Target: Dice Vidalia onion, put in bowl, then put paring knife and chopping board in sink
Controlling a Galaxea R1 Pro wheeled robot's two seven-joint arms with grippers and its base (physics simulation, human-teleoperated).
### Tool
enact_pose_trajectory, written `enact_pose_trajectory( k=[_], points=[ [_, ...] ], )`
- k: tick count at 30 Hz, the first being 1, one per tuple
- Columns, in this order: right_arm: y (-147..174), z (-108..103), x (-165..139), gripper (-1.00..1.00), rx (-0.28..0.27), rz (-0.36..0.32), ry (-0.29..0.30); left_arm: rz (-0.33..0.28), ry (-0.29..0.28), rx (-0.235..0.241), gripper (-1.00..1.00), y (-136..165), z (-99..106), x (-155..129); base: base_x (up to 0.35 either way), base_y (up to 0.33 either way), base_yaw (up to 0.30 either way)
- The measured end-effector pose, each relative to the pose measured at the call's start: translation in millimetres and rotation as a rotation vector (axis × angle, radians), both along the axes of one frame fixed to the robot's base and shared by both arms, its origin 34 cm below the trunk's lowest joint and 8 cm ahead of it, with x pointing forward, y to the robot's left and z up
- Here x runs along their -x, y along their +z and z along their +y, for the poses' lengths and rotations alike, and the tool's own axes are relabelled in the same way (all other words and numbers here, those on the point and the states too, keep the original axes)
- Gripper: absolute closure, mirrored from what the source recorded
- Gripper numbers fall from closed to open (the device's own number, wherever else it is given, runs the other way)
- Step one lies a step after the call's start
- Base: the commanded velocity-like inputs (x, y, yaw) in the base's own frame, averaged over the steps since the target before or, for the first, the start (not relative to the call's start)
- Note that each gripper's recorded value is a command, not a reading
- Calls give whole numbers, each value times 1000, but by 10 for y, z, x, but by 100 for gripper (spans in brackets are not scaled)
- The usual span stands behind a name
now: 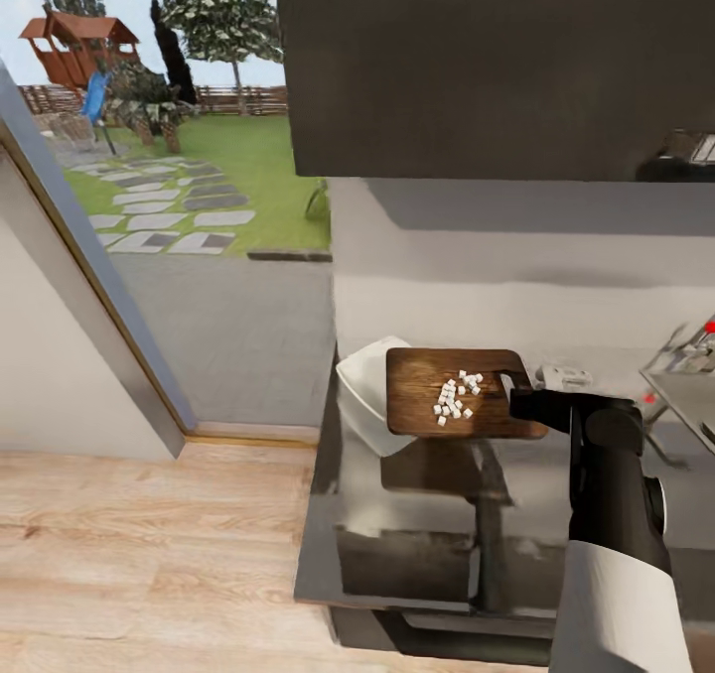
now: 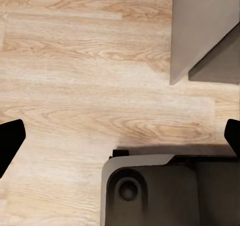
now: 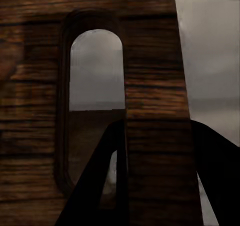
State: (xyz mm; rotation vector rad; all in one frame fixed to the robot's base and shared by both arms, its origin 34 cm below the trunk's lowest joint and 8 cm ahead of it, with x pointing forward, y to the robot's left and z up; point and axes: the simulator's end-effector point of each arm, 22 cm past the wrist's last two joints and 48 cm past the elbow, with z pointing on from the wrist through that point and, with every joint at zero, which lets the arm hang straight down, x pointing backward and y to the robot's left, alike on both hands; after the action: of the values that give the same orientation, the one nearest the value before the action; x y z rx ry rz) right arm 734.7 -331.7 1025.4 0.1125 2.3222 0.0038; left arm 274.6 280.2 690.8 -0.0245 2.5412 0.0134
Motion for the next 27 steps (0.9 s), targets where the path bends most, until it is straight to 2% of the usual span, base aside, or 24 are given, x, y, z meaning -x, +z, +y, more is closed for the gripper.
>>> enact_pose_trajectory(
  k=[13, 22, 25, 27],
  points=[
    [133, -7, 5, 100, 2, -21, 0, -21, 0, 0, -100, 34, -2, -63, 236, 239, 0],
    [197, 1, 7, 100, -4, -32, 1, -31, 0, 0, -100, 51, -1, -96, 168, 132, 0],
    [168, -106, 40, 100, 44, -13, -17, -31, 0, 0, -100, 51, 1, -97, 75, 9, 0],
    [164, -116, 44, 100, 50, -9, -19, -31, 0, 0, -100, 51, 0, -97, 29, 3, 0]
  ],
)
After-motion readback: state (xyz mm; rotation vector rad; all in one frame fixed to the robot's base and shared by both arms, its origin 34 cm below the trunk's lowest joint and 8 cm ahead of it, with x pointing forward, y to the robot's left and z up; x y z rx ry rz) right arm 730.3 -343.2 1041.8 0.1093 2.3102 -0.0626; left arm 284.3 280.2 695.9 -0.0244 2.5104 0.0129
